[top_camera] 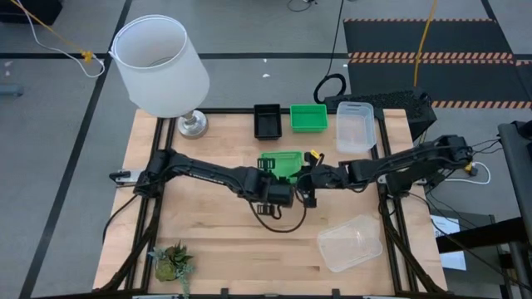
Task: Stack baskets by color
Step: Stack the bottom green bin on top of the top green bin
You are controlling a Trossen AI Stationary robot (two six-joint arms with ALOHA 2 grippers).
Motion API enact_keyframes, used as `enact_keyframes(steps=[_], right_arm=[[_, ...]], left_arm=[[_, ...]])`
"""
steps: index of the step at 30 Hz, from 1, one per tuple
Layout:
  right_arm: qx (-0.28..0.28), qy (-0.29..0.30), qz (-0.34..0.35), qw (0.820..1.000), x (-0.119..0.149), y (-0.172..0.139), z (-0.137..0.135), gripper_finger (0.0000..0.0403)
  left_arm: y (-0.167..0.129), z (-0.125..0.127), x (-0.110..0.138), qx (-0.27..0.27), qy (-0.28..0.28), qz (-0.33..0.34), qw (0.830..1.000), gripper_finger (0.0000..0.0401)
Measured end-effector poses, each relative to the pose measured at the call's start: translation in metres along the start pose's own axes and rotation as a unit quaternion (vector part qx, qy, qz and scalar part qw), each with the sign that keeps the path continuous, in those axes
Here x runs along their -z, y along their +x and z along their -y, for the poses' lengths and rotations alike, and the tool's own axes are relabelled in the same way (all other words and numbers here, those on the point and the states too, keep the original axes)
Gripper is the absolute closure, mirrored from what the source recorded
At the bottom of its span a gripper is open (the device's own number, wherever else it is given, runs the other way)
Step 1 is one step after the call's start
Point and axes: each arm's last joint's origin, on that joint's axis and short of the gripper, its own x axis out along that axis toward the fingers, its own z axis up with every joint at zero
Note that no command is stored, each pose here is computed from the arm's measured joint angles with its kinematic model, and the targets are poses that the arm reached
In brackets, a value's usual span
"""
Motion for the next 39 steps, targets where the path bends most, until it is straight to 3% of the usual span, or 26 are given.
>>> enact_keyframes(steps=[5,11,16,19,25,28,32,39], right_arm=[[0.007,-0.02,-0.006,1.0,0.002,0.004,0.002,0.0308],[0.01,-0.044,-0.01,0.999,0.003,0.004,0.005,0.0385],[0.013,-0.053,-0.014,0.998,0.003,0.004,0.007,0.039],[0.018,-0.058,-0.015,0.998,0.003,0.005,0.011,0.0395],[0.023,-0.063,-0.017,0.998,0.005,0.007,0.022,0.0398],[0.016,-0.063,-0.018,0.998,0.006,0.009,0.027,0.04],[0.027,-0.069,-0.025,0.997,0.008,0.01,0.036,0.04],[0.04,-0.088,-0.043,0.994,0.014,0.012,0.055,0.0401]], left_arm=[[0.0,0.0,-0.002,0.009,0.01,0.01,1.0,0.0382],[0.001,-0.001,-0.002,0.007,-0.002,0.009,1.0,0.0366],[0.0,-0.003,-0.002,-0.044,-0.012,0.011,0.999,0.0353],[-0.001,-0.005,-0.002,-0.057,-0.012,0.012,0.998,0.0315],[-0.001,-0.006,-0.001,-0.077,-0.01,0.008,0.997,0.0201],[-0.002,-0.007,0.001,-0.103,0.0,0.001,0.995,0.0167],[-0.023,-0.016,0.007,-0.115,-0.01,0.008,0.993,0.0163],[-0.044,-0.03,0.041,-0.136,-0.033,-0.003,0.99,0.0211]])
